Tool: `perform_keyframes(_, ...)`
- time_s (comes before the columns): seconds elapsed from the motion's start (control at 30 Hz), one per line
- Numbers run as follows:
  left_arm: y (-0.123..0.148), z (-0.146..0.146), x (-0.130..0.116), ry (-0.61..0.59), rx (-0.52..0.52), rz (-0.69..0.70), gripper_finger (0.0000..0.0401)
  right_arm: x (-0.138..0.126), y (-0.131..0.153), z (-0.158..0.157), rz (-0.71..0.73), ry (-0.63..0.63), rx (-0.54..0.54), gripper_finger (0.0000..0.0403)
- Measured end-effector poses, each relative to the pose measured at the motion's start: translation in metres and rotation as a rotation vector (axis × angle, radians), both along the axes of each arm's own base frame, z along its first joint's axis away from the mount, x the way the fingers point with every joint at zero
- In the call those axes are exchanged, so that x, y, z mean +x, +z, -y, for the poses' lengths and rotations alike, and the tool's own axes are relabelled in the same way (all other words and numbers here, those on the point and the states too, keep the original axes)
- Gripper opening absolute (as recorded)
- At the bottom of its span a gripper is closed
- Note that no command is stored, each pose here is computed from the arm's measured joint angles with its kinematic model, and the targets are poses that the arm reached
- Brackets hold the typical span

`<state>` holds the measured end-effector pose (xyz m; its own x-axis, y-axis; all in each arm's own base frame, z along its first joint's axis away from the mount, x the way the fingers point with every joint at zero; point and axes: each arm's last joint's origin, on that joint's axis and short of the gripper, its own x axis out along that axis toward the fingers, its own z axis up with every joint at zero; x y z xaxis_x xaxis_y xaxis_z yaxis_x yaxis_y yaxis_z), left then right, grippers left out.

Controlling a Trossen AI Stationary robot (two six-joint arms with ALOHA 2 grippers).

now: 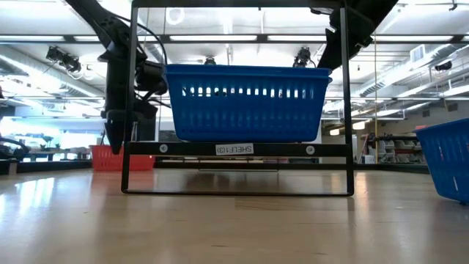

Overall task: Stack baskets on shelf by color
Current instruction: Stack the top red bin on top of the red bin on the shelf

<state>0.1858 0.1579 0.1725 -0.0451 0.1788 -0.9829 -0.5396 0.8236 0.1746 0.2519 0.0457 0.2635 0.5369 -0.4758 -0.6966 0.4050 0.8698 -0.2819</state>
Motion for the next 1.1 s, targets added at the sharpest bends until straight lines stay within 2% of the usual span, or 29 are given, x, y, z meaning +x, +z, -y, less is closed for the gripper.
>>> perform_keyframes(0.17,0.007,0.013,0.007,-0.052,-0.026,-0.048,0.0014,0.000,0.000,0.000,0.001,-0.002,0.001,0.0100)
perform_keyframes(0.37,0.032,0.032,0.024,-0.152,-0.013,-0.120,0.0014,0.000,0.000,0.000,0.001,-0.002,0.001,0.0100)
perform_keyframes(0.53,0.062,0.053,0.044,-0.254,0.010,-0.103,0.0014,0.000,0.000,0.000,0.002,-0.002,0.003,0.0100)
perform_keyframes(0.7,0.103,0.076,0.056,-0.293,0.097,-0.123,0.0014,0.000,0.000,0.000,0.004,-0.004,0.008,0.0100)
perform_keyframes(0.8,0.125,0.088,0.066,-0.311,0.135,-0.043,0.0014,0.000,0.000,0.000,0.004,-0.004,0.009,0.0100)
perform_keyframes(0.87,0.135,0.099,0.074,-0.385,0.153,0.019,0.0014,0.000,0.000,0.000,0.003,-0.004,0.009,0.0100)
perform_keyframes(1.0,0.140,0.123,0.091,-0.625,0.205,0.107,0.0014,0.000,0.000,0.000,0.003,-0.003,0.011,0.0100)
perform_keyframes(1.1,0.142,0.133,0.102,-0.722,0.264,0.173,0.0014,0.000,0.000,0.000,0.003,-0.003,0.011,0.0100)
